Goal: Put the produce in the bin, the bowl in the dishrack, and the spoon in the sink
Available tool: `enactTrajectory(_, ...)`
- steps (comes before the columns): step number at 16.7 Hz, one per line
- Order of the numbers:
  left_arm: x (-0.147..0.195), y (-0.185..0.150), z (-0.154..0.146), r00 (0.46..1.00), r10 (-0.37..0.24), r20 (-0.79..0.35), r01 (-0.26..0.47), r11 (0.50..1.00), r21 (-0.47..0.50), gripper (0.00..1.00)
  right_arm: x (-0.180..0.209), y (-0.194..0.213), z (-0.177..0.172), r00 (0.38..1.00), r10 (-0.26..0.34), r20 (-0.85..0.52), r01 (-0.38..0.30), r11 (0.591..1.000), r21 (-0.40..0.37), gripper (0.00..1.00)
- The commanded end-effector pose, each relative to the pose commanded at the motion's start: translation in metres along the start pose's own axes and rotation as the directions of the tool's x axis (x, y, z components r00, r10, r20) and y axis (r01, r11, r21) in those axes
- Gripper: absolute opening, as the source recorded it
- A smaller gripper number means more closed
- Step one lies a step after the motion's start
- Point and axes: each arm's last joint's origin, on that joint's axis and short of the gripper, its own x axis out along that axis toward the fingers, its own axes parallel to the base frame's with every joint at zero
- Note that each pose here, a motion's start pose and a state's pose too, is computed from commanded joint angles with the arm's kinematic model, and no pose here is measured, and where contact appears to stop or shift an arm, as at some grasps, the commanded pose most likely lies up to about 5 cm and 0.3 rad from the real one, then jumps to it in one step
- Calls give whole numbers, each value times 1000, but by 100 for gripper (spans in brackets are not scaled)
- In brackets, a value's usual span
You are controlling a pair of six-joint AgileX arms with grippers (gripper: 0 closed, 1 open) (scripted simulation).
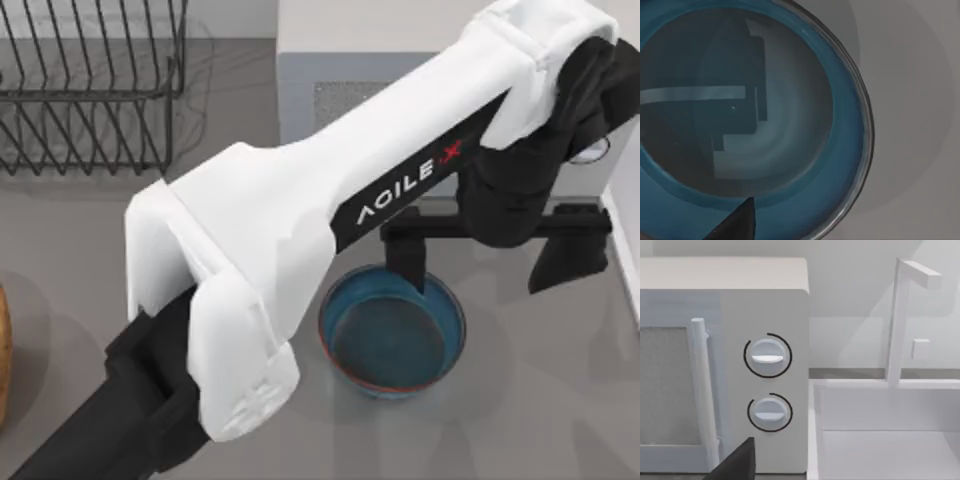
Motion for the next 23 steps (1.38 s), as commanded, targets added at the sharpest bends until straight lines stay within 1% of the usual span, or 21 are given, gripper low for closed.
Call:
enactTrajectory(4, 34, -3, 2, 1000, 5, -4, -5, 1000, 0, 100, 0, 0, 0, 1000, 0, 0, 0, 1000, 0, 100)
enactTrajectory(9, 75, 0, -2, 1000, 6, -5, -6, 1000, 0, 100, 0, 0, 0, 1000, 0, 0, 0, 1000, 0, 100)
enactTrajectory(11, 82, 1, -3, 1000, 4, -3, -4, 1000, 0, 100, 0, 0, 0, 1000, 0, 0, 0, 1000, 0, 100)
enactTrajectory(15, 82, 1, -3, 1000, 3, -2, -3, 1000, 0, 100, 0, 0, 0, 1000, 0, 0, 0, 1000, 0, 100)
enactTrajectory(23, 82, 1, -3, 1000, 3, -2, -3, 1000, 0, 40, 0, 0, 0, 1000, 0, 0, 0, 1000, 0, 100)
